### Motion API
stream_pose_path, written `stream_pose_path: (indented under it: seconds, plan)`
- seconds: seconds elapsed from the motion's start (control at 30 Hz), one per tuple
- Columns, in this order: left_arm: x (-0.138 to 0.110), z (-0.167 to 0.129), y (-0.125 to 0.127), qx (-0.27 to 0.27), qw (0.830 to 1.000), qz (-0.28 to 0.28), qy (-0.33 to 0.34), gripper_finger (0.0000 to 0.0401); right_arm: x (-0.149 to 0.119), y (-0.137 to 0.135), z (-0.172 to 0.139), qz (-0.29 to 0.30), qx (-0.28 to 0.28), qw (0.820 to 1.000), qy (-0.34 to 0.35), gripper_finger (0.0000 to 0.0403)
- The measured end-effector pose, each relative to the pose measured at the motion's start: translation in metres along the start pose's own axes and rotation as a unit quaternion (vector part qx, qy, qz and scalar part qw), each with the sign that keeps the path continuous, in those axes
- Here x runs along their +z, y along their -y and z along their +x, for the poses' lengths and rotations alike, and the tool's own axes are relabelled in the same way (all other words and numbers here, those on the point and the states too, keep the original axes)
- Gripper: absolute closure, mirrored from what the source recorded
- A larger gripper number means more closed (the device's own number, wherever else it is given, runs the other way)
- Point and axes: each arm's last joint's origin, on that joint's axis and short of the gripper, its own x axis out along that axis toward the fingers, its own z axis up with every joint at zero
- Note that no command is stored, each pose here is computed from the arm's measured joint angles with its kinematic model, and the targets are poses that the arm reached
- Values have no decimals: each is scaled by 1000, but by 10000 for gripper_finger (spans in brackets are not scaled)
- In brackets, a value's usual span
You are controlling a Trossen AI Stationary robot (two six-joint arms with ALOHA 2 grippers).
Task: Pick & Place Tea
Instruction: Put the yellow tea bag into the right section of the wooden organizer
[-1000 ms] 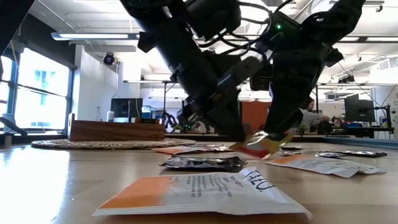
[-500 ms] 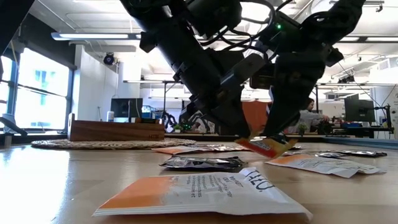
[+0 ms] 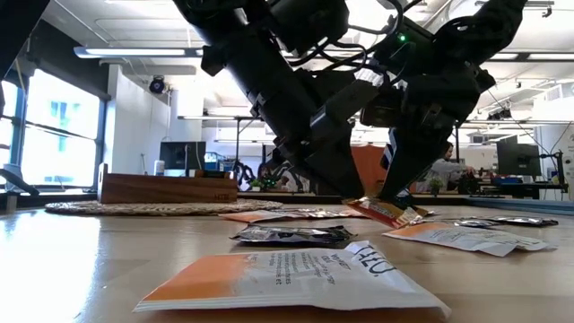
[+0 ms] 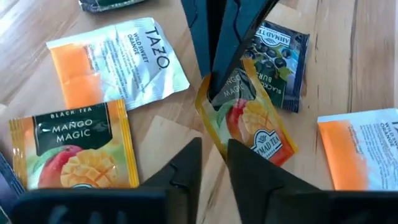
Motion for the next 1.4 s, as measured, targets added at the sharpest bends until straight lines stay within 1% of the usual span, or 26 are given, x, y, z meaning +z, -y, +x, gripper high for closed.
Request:
stream_pose_path:
  seconds: [0.1, 0.2, 0.3, 0.43, 0.53, 0.63, 0.73, 1.03, 1.1, 1.2, 1.4]
  plan:
    - [2, 1, -4, -11, 1000, 3, -6, 286, 0, 0, 0, -24, 0, 1000, 0, 397]
    - [5, 3, -12, -35, 999, -5, -19, 252, 0, 0, 0, -53, 0, 999, 0, 395]
    - [10, 5, -18, -69, 997, -16, -26, 226, 2, -1, 0, -88, 6, 996, 8, 400]
    - [18, 5, -20, -127, 992, -14, -13, 213, 7, -3, 0, -131, 32, 990, 35, 396]
    - [19, 5, -20, -145, 989, -14, -12, 216, 10, -6, -1, -152, 55, 985, 52, 398]
    - [18, 6, -21, -126, 992, -12, -12, 231, 11, -6, -1, -158, 61, 984, 57, 400]
    - [18, 6, -22, -113, 993, -13, -9, 260, 11, -6, -1, -158, 63, 984, 57, 396]
    - [18, 6, -24, -107, 994, -19, -13, 388, 11, -7, -1, -156, 68, 984, 56, 398]
    - [18, 6, -24, -104, 994, -19, -14, 395, 12, -7, -2, -144, 67, 986, 57, 391]
    - [18, 6, -24, -93, 995, -21, -12, 389, 13, -9, -9, -127, 66, 988, 64, 379]
    - [22, 0, -24, -96, 995, -31, -6, 398, 19, -17, -36, -133, 66, 985, 93, 347]
